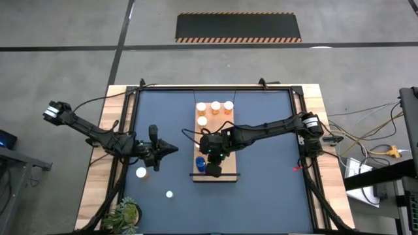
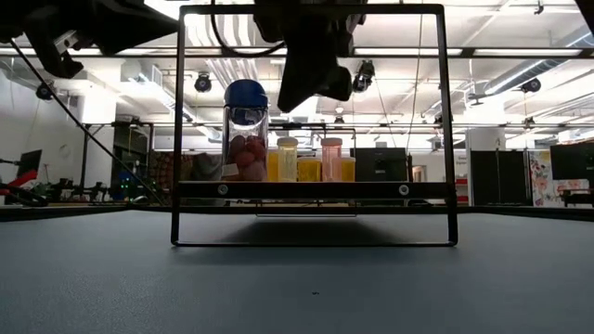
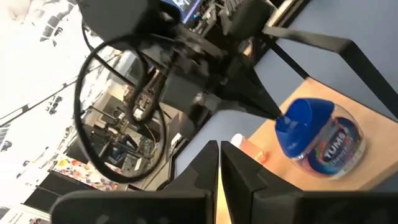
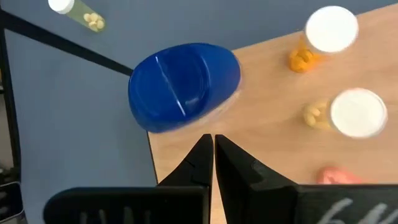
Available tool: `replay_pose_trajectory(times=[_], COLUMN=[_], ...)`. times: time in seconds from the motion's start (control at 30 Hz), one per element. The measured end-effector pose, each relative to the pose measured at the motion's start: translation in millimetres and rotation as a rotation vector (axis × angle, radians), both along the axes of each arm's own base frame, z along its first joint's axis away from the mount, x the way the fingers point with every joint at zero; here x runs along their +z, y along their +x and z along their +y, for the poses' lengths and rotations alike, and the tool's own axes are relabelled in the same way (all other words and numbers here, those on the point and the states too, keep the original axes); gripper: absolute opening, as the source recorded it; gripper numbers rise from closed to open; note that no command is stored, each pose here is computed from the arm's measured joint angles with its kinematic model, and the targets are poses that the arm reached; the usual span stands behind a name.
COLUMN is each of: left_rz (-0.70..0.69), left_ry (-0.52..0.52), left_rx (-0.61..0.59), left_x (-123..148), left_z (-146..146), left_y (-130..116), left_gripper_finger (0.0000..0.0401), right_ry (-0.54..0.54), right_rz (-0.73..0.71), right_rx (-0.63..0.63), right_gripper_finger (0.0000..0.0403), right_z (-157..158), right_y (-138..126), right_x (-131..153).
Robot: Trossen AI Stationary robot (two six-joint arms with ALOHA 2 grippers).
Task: Pick and place medicine bottles onto shelf by color
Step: Put the blue pill bottle on the shelf
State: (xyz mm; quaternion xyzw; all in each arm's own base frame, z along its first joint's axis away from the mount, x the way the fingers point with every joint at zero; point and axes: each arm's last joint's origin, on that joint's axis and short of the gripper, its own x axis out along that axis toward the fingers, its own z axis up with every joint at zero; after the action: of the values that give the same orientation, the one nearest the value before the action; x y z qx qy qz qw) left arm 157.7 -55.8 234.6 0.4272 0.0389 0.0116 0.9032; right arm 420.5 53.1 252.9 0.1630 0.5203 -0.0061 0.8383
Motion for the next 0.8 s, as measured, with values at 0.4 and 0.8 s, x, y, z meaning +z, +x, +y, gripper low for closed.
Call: replay_pose_trajectory(times=[0.4,0.8], left_rz=[-0.003,0.002], left_ry=[0.015,0.017], left_rx=[-0.001,-0.001], left_x=[0.7,0.0], left_z=[0.3,0.1], left_y=[-0.6,-0.2], left_gripper_finger=[0.0,0.0], right_ry=[0.006,0.042], right_rz=[-0.037,-0.061], right_rx=[0.02,0.058], right_gripper_finger=[0.0008,0.0008], right_z=[1.2,4.6], right_y=[7.1,9.7], right_x=[-5.1,-5.2])
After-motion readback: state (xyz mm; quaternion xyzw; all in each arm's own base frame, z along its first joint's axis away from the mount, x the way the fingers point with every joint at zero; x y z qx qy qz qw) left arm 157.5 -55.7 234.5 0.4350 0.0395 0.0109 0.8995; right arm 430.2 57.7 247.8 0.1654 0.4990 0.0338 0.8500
